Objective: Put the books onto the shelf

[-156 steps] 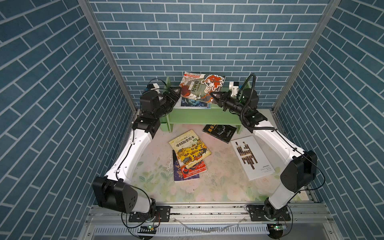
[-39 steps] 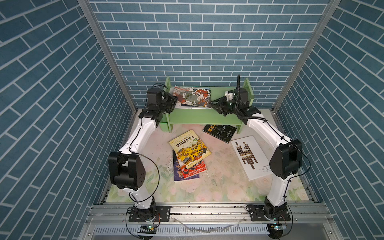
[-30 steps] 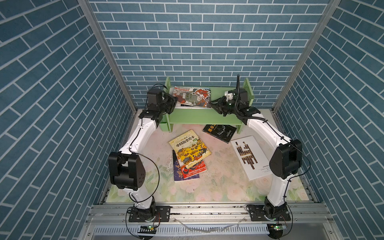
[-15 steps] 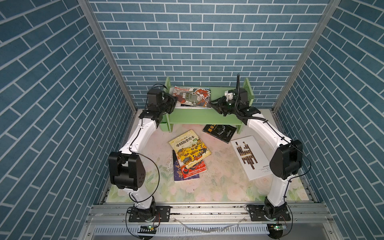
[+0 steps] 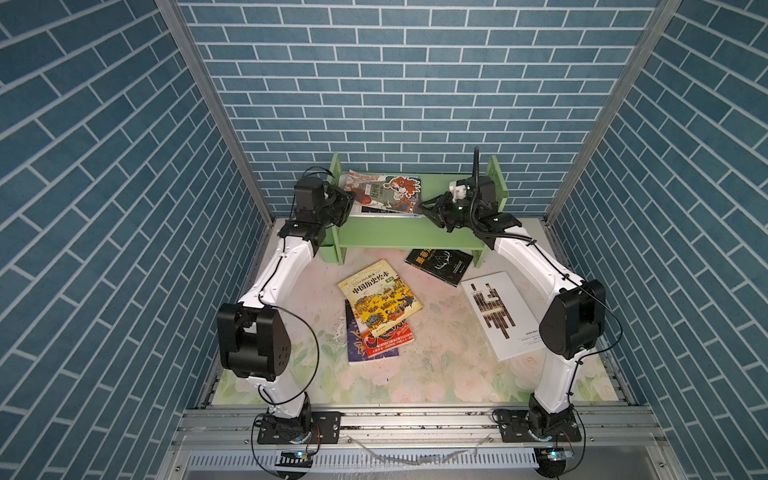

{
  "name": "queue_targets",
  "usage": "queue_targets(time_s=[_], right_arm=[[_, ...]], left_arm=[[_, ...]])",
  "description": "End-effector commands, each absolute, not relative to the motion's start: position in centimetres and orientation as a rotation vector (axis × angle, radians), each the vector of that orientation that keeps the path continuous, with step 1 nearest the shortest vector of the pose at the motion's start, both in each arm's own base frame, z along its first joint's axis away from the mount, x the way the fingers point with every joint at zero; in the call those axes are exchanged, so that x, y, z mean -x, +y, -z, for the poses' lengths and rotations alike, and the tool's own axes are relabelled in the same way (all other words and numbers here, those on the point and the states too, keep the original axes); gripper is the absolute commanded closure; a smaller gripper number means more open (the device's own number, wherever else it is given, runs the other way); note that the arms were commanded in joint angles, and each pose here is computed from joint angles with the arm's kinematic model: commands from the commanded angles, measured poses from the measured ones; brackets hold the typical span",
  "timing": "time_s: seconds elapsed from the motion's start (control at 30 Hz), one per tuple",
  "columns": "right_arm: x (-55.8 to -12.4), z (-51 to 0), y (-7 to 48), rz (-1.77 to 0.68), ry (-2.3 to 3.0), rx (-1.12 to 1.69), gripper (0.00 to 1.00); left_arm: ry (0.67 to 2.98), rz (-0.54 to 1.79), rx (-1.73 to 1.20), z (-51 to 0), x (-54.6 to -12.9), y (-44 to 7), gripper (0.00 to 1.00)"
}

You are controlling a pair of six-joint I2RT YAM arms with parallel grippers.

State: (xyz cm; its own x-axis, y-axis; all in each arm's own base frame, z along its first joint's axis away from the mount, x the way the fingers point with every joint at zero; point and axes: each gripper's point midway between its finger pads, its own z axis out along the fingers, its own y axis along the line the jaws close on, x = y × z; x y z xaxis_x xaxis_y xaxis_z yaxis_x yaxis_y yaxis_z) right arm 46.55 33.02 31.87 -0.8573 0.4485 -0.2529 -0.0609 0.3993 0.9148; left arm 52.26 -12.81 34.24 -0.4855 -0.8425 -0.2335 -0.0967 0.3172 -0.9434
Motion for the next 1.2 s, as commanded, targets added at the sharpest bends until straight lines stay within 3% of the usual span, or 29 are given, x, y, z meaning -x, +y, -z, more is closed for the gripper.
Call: queue_targets(time_s=[0.0,0.33,0.6,0.83,1.03,1.17], right_arm=[[-45.8,-35.0,32.8,-1.473,2.13,-0.247,0.73],[-45.0,-38.8,29.7,-1.469,2.013,-0.193,0.66],[-42.7,-42.0,25.6,-1.353,1.923,-0.179,0.55],[-41.5,-41.8,22.5,-1.23,1.917,-0.235,0.49],[-41.1,-40.7,21.8,-1.203,1.958,-0.266,0.49],[-39.9,-38.9,22.0,-1.203,2.034,-0.245,0.49]], left_arm=[[1.779,1.278,0.792,-35.5,-52.4,-13.3,0.91],[1.723,1.45,0.566,-40.5,-49.8,-15.5,0.92],[1.812,1.535,0.293,-40.9,-43.4,-17.2,0.91],[1.973,1.668,-0.032,-37.1,-35.3,-19.3,0.88],[2.278,1.608,-0.058,-28.2,-29.0,-19.8,0.87],[2.443,1.531,0.028,-22.2,-27.7,-20.0,0.9]])
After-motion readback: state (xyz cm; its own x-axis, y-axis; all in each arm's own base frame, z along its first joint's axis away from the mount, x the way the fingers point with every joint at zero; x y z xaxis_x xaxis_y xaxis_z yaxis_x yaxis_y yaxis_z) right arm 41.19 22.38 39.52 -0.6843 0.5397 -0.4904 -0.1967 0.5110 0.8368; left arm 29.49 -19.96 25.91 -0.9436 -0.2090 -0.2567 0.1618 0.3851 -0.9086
